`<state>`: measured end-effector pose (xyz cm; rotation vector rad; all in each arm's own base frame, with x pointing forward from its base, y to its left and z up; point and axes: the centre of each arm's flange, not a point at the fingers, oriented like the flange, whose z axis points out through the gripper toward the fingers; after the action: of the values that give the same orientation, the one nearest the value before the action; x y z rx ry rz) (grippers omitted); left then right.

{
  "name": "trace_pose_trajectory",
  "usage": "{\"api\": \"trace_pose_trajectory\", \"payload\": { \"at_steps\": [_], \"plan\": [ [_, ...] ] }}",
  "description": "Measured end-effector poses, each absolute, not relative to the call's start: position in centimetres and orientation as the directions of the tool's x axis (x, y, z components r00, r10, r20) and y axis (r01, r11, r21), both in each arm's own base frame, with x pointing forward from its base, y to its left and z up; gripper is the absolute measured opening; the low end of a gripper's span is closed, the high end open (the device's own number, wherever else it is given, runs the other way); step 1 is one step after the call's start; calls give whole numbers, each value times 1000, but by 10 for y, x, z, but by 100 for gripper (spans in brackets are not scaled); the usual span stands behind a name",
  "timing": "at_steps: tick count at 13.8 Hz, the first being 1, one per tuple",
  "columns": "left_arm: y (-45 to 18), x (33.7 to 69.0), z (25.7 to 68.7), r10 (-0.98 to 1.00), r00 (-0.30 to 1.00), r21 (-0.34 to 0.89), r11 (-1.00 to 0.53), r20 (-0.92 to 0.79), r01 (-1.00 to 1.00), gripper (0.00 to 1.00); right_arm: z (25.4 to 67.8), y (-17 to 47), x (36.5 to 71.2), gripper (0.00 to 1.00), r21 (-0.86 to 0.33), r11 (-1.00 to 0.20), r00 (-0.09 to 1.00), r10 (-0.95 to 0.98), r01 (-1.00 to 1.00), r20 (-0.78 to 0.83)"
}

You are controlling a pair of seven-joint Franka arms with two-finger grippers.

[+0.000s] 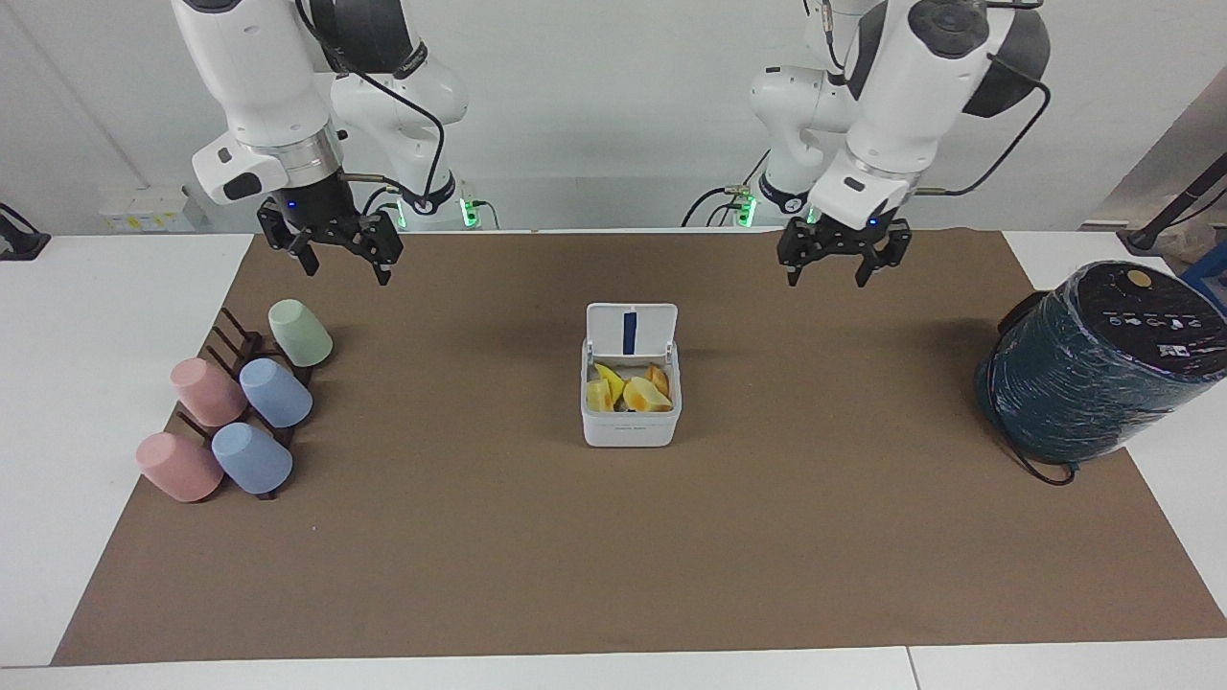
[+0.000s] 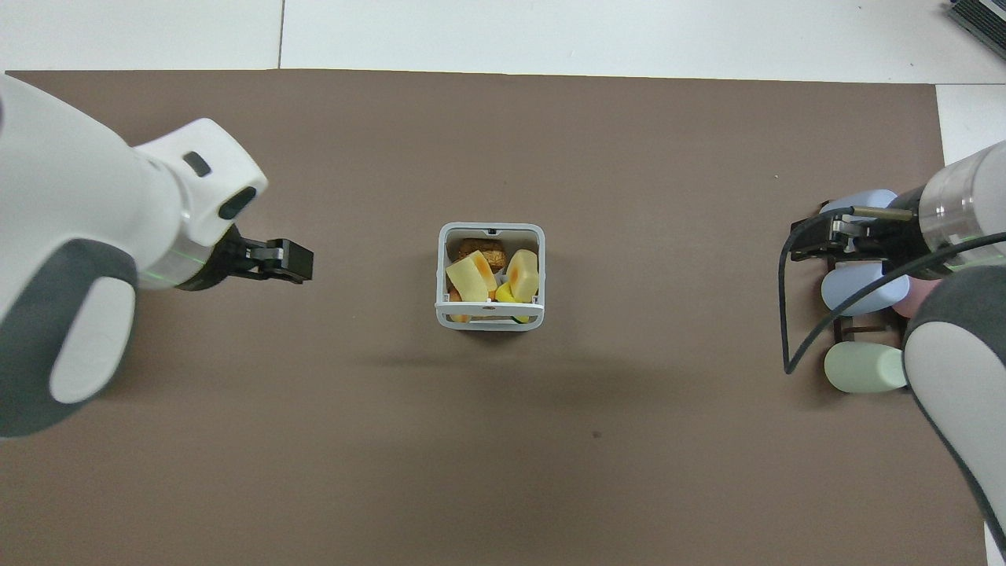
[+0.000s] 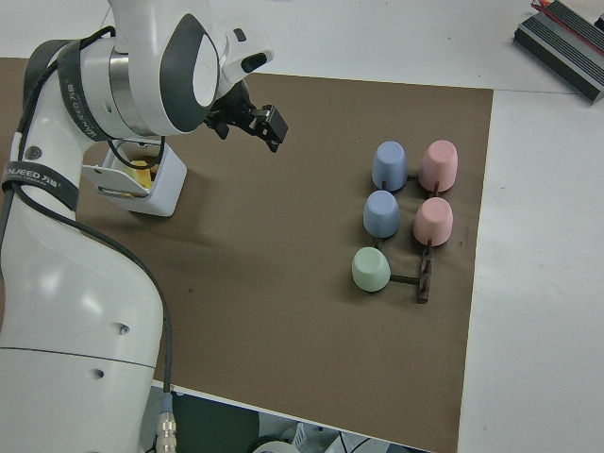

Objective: Close trash can lid
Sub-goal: 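Move the left gripper toward the white trash can, then push the raised white lid down onto the can with the left gripper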

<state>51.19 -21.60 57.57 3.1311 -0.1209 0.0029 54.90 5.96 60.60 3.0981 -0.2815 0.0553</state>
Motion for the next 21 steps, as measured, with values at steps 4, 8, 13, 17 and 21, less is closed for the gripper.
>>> {"api": "trace_pose_trajectory", "payload": {
  "at_steps": [4,8,13,17,21],
  "plan": [
    [-300,444,544,1,999,52,-999,41,-1,59,606,60,549,100,27,-983,983,-180,-181,38],
    [-326,417,528,3,999,119,-993,47,-2,31,606,60,549,100,27,-983,983,-180,-181,38],
    [-362,406,509,115,988,232,-969,104,89,21,606,60,549,100,27,-983,983,-180,-181,38],
    [-384,420,487,204,967,319,-936,153,147,21,606,60,549,100,27,-983,983,-180,-181,38],
    [-368,459,477,327,927,430,-875,183,224,20,606,60,549,100,27,-983,983,-180,-181,38]
  ]
}}
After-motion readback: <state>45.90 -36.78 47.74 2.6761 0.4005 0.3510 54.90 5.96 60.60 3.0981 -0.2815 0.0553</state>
